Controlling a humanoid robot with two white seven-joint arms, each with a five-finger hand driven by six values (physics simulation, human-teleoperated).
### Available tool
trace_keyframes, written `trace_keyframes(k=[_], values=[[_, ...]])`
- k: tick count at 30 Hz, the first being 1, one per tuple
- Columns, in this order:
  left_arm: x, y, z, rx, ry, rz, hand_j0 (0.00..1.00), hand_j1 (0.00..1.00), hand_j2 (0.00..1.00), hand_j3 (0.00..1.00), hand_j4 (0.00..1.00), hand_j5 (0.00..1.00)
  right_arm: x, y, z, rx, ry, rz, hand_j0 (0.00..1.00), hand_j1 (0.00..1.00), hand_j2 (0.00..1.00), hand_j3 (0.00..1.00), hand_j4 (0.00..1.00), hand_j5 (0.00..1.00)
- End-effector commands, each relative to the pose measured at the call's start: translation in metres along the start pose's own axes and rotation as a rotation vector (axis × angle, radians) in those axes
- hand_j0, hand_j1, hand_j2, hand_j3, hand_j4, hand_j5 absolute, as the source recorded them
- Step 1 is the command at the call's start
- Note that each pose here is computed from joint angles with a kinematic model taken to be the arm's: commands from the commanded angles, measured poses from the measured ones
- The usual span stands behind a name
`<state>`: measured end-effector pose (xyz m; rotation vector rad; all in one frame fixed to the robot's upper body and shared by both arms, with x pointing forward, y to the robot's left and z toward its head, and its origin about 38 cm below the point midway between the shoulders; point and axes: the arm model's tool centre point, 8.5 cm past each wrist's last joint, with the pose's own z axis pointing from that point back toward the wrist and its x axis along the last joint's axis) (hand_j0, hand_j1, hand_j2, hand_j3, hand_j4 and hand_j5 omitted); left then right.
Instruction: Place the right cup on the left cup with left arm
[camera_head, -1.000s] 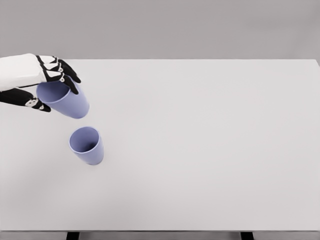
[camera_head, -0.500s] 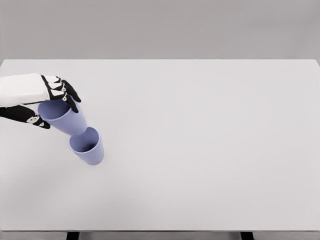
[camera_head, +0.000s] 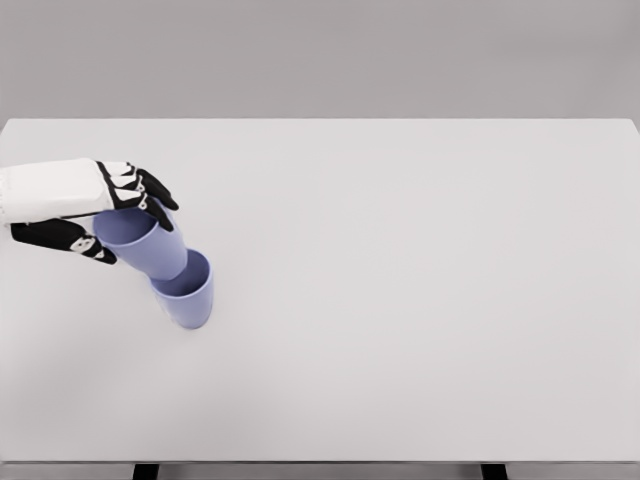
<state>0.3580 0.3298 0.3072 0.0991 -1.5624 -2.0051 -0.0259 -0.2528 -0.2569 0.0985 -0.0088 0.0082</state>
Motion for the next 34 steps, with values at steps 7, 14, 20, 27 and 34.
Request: trace_keyframes(k=[7, 14, 20, 27, 34], values=[[-0.001, -0.005, -0.001, -0.017, 0.000, -0.002, 0.52, 0.52, 0.52, 0.52, 0.52, 0.52, 0.000, 0.000, 0.000, 0.000, 0.000, 0.001, 1.00, 1.00, 1.00, 1.00, 1.00, 1.00], [-0.002, -0.006, 0.005, -0.026, 0.019, 0.000, 0.53, 0.53, 0.53, 0.53, 0.53, 0.53, 0.000, 0.000, 0.000, 0.000, 0.000, 0.001, 1.00, 1.00, 1.00, 1.00, 1.00, 1.00], [-0.002, -0.007, 0.004, -0.023, 0.015, 0.002, 0.98, 0.98, 0.98, 0.98, 0.98, 0.98, 0.000, 0.000, 0.000, 0.000, 0.000, 0.000, 1.00, 1.00, 1.00, 1.00, 1.00, 1.00], [-0.001, -0.005, 0.003, -0.011, 0.008, 0.006, 1.00, 1.00, 1.00, 1.00, 1.00, 1.00, 0.000, 0.000, 0.000, 0.000, 0.000, 0.000, 1.00, 1.00, 1.00, 1.00, 1.00, 1.00], [0.003, 0.015, 0.003, 0.050, -0.019, 0.006, 1.00, 1.00, 1.00, 1.00, 1.00, 1.00, 0.000, 0.000, 0.000, 0.000, 0.000, 0.000, 1.00, 1.00, 1.00, 1.00, 1.00, 1.00]])
